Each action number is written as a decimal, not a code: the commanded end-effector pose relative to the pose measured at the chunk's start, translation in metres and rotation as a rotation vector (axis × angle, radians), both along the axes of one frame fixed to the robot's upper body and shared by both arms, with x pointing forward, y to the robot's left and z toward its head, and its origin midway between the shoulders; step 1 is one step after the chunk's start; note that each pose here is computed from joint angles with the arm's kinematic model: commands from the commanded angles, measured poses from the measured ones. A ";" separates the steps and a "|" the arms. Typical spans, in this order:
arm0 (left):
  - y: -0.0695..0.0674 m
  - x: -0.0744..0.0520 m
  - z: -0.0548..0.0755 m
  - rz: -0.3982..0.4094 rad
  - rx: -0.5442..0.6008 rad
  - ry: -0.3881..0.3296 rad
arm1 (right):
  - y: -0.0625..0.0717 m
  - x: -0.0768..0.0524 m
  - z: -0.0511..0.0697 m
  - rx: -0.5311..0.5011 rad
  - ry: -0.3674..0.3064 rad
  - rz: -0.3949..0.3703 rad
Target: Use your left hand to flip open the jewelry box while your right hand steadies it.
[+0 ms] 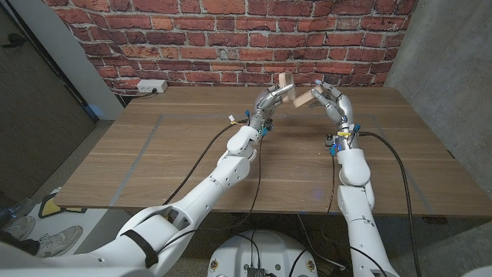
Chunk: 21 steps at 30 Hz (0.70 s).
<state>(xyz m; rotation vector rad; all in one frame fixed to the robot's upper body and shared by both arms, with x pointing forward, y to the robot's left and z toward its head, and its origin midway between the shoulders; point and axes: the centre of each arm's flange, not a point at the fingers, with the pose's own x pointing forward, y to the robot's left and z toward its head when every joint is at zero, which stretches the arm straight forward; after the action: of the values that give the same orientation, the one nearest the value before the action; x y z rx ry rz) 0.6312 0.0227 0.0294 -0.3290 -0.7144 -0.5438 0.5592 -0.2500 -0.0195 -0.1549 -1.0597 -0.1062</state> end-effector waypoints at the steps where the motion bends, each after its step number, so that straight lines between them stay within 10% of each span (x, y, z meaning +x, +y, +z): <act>1: 0.002 -0.010 0.003 0.029 -0.124 0.033 | 0.003 -0.003 -0.011 0.199 -0.064 -0.087; 21: -0.004 -0.023 -0.002 0.003 -0.171 0.076 | 0.003 -0.010 -0.019 0.351 -0.121 -0.161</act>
<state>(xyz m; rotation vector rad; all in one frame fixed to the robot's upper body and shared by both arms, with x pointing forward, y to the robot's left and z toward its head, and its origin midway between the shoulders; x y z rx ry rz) 0.6141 0.0197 0.0308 -0.4893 -0.7014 -0.4719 0.5542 -0.2482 -0.0343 0.0372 -1.1175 -0.3866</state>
